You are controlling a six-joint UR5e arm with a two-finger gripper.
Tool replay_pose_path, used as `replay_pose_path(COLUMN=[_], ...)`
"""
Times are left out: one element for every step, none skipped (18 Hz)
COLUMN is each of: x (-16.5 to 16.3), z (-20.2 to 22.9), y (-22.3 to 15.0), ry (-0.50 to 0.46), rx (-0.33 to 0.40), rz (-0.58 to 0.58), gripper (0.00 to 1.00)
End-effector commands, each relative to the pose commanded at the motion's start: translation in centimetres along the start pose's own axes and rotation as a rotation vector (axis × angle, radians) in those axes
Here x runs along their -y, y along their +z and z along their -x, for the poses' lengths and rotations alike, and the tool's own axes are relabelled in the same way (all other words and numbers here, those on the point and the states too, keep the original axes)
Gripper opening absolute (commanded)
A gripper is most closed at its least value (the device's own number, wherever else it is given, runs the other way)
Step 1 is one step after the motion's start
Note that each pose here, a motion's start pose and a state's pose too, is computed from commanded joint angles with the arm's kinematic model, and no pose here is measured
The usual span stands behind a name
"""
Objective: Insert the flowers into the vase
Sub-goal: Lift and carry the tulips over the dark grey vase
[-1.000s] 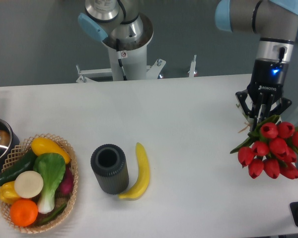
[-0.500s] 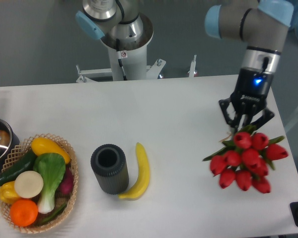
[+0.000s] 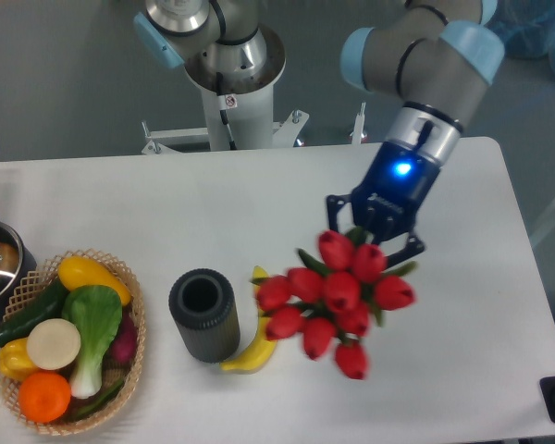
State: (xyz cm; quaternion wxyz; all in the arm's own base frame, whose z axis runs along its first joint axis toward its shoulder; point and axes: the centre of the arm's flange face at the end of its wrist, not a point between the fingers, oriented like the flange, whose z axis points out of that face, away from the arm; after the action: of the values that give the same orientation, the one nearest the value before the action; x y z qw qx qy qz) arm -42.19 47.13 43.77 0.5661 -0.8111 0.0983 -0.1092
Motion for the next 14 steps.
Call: replay_pose_path(x=[0.3, 0.6, 0.8, 0.8, 0.8, 0.3, 0.1, -0.5, -0.6, -0.7, -0.9, -1.0, -0.9, -1.0], z=[-0.5, -1.1, -1.6, -2.0, -2.4, -2.8, -3.2, -3.9, -4.5, -5.1, -5.5, -5.7, -5.9, -5.9], y=[0.3, 0.8, 1.0, 1.5, 2.1, 2.4, 2.9, 3.3, 3.3, 3.2, 3.3, 3.5, 3.6, 3.6], ry=[0.017, 0.028, 0.029, 0.026, 0.024, 0.027, 0.038, 0.042, 0.057, 0.062, 0.063, 0.084, 0.1, 0.092], rx=[-0.026, -0.057, -0.076, -0.094, -0.111, -0.12, -0.138, -0.165, -0.182, -0.196, -0.21, -0.215, -0.226, -0.236], rz=[-0.035, -0.069, -0.093, -0.108, -0.116, -0.118, -0.136, -0.168, -0.205, -0.236, -0.261, -0.274, -0.3, -0.32], gripper=[0.1, 0.1, 0.11, 0.11, 0.11, 0.11, 0.11, 0.11, 0.11, 0.11, 0.11, 0.11, 0.11, 0.11])
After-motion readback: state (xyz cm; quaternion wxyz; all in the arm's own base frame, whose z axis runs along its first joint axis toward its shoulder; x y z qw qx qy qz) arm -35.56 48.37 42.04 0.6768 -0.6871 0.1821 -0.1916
